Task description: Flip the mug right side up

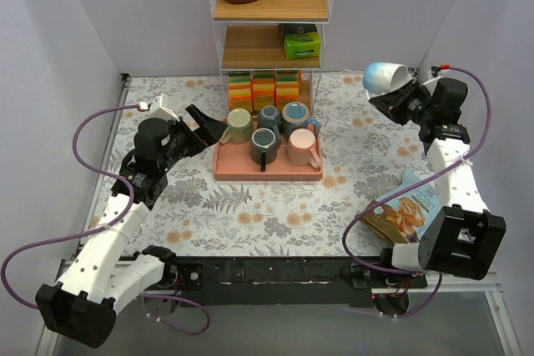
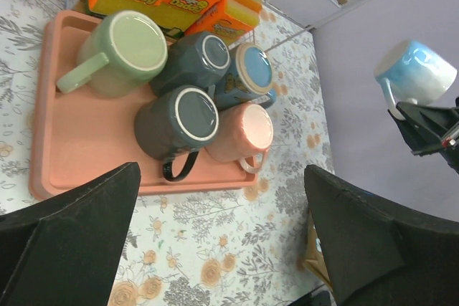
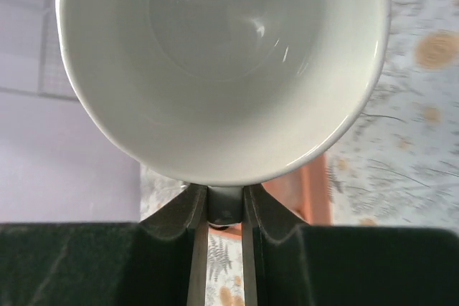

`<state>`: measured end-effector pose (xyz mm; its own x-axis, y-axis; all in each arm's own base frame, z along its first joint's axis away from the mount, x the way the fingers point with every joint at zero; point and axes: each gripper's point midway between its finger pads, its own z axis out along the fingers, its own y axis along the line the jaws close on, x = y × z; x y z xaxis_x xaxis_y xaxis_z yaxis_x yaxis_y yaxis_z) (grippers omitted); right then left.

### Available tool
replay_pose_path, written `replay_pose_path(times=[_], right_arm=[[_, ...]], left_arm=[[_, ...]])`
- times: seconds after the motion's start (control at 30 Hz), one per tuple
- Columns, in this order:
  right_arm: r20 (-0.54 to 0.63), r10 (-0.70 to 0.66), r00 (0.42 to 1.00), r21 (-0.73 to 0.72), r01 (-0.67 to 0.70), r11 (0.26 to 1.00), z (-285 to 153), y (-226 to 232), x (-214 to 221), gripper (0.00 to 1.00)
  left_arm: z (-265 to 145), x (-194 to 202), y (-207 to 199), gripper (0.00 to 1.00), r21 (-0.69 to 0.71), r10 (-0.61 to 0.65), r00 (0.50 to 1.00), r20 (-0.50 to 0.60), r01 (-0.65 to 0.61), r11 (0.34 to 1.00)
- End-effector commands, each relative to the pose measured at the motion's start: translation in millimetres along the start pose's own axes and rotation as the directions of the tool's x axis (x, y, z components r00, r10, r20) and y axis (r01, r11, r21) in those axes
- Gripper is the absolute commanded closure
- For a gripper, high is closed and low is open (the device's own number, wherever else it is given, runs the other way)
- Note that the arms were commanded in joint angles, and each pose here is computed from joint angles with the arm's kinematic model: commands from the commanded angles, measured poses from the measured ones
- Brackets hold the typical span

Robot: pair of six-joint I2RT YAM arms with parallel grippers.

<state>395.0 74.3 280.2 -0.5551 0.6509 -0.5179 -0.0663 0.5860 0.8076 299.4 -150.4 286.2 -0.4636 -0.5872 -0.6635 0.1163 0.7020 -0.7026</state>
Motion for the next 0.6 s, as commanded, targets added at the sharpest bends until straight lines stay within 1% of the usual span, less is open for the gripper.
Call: replay_pose_path(times=[0.0, 0.03, 0.07, 0.17, 0.23, 0.3, 0.33, 0.37, 0.43, 0.47, 0.5, 0.53, 0.57], right_arm=[[0.038, -0.092, 0.995, 0.091, 0.088, 0.992, -10, -22, -29, 0.99], [0.052, -0.111, 0.992, 0.114, 0.104, 0.988, -10, -24, -38, 0.99], [0.019, -0.112, 0.994, 0.166, 0.107, 0.980, -6, -41, -35, 0.99], [-0.007, -0.143, 0.990, 0.257, 0.140, 0.956, 1, -67, -39, 0.99], [-0.027, -0.146, 0.989, 0.305, 0.147, 0.941, 6, -84, -38, 0.99], [-0.049, -0.177, 0.983, 0.330, 0.183, 0.926, 10, -93, -38, 0.99], [-0.075, -0.176, 0.982, 0.353, 0.191, 0.916, 14, -101, -33, 0.99], [-0.096, -0.221, 0.971, 0.352, 0.241, 0.904, 19, -96, -32, 0.99], [-0.144, -0.247, 0.958, 0.397, 0.285, 0.873, 26, -103, -25, 0.99], [-0.190, -0.293, 0.937, 0.379, 0.345, 0.858, 35, -97, -15, 0.99], [-0.194, -0.330, 0.924, 0.402, 0.382, 0.832, 39, -93, -19, 0.99], [-0.248, -0.348, 0.904, 0.414, 0.424, 0.806, 44, -99, -10, 0.99], [-0.276, -0.366, 0.889, 0.415, 0.454, 0.789, 49, -97, -3, 0.99]], left_arm=[[-4, -20, -2, 0.02, -0.040, 0.076, 0.996, 0.052, -0.074, 0.996], [-4, -20, -2, 0.02, -0.042, 0.080, 0.996, 0.050, -0.078, 0.996], [-3, -19, -1, 0.02, -0.045, 0.083, 0.996, 0.042, -0.081, 0.996], [0, -15, -1, 0.02, -0.043, 0.087, 0.996, 0.020, -0.086, 0.995], [4, -11, 1, 0.02, -0.042, 0.087, 0.996, -0.003, -0.087, 0.995], [6, -7, 0, 0.02, -0.035, 0.086, 0.996, -0.023, -0.087, 0.996], [7, -6, 0, 0.02, -0.032, 0.088, 0.996, -0.029, -0.089, 0.996], [11, -3, 3, 0.02, -0.041, 0.087, 0.995, -0.044, -0.089, 0.995], [13, -2, 4, 0.02, -0.042, 0.090, 0.995, -0.053, -0.092, 0.995], [16, 0, 6, 0.02, -0.046, 0.090, 0.994, -0.061, -0.093, 0.995], [16, 1, 5, 0.02, -0.044, 0.093, 0.993, -0.065, -0.096, 0.994], [17, 1, 5, 0.02, -0.043, 0.094, 0.993, -0.069, -0.097, 0.994], [19, 3, 7, 0.02, -0.045, 0.094, 0.992, -0.079, -0.098, 0.994]])
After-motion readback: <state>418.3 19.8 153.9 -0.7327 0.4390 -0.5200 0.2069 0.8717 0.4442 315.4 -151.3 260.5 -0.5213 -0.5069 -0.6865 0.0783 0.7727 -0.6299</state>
